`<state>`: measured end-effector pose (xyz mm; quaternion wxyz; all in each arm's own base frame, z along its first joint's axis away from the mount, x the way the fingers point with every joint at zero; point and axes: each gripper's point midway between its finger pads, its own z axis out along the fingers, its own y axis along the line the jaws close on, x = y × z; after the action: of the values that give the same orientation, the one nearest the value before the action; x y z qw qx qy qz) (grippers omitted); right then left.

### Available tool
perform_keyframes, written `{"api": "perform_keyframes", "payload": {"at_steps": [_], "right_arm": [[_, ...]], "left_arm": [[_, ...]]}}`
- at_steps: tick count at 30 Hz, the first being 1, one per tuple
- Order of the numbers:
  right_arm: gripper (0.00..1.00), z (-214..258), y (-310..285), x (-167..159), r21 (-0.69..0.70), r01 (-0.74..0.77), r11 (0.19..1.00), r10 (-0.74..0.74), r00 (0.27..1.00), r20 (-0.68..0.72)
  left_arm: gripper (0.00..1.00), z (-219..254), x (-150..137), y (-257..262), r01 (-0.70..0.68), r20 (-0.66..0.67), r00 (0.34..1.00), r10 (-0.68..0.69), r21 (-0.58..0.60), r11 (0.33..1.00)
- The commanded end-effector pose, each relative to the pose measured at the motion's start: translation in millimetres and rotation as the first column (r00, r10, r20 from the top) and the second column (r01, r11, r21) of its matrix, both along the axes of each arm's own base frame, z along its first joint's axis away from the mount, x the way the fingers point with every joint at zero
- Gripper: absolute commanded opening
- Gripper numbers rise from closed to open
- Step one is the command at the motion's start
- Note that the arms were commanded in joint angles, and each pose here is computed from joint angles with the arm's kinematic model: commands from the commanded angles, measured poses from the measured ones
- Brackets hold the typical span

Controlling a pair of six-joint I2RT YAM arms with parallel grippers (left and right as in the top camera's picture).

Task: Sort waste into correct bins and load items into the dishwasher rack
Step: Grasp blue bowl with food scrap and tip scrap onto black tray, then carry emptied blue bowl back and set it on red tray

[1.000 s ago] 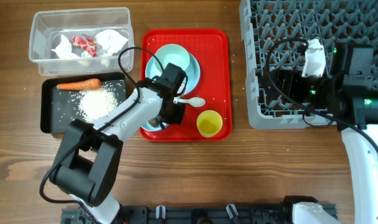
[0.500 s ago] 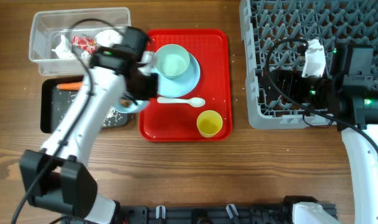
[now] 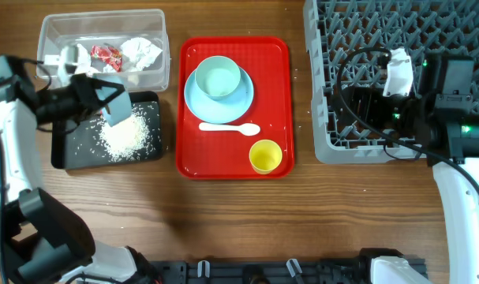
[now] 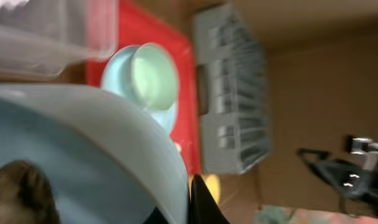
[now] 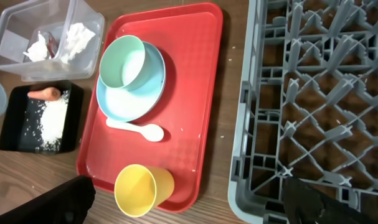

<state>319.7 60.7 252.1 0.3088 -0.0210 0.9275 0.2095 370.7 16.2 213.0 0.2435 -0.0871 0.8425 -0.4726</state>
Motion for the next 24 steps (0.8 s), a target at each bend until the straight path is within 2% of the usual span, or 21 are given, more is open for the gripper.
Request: {"api": "perform_keyframes", "payload": {"at_steps": [1, 4, 8, 17, 22, 23, 24], "right_arm": [[1.00, 5.7, -1.2, 4.3, -0.015, -0.003, 1.000, 0.003, 1.000, 0.021], [1.00, 5.5, -1.3, 4.1, -0.015, -0.003, 1.000, 0.003, 1.000, 0.020], [1.00, 5.3, -1.3, 3.8, -0.015, -0.003, 1.000, 0.003, 1.000, 0.018], [1.00, 3.5, -1.2, 1.8, -0.015, -0.003, 1.000, 0.003, 1.000, 0.007], [1.00, 3.5, -1.1, 1.6, -0.010, 0.002, 1.000, -0.002, 1.000, 0.003], [1.00, 3.6, -1.1, 1.7, -0.009, 0.003, 1.000, -0.003, 1.000, 0.003], [1.00, 3.7, -1.2, 1.9, -0.002, 0.012, 1.000, -0.012, 1.000, -0.001]], "left_arm": [[0.04, -1.3, 2.1, 1.5, 0.034, 0.100, 0.995, -0.012, -0.217, 0.975], [0.04, -27.3, 3.6, 2.1, 0.023, 0.052, 0.999, -0.010, -0.261, 0.965], [0.04, -46.2, 7.1, 1.4, 0.009, 0.004, 1.000, -0.008, -0.386, 0.923], [0.04, -43.2, 9.9, 1.6, 0.005, 0.004, 1.000, -0.004, -0.459, 0.888], [0.04, -16.0, 10.5, -12.1, 0.074, 0.085, 0.995, -0.043, -0.397, 0.915], [0.04, -10.6, 10.4, -20.8, 0.101, 0.100, 0.993, -0.070, -0.351, 0.931], [0.04, -3.6, 9.4, -39.7, 0.153, 0.119, 0.985, -0.126, -0.254, 0.955]]}}
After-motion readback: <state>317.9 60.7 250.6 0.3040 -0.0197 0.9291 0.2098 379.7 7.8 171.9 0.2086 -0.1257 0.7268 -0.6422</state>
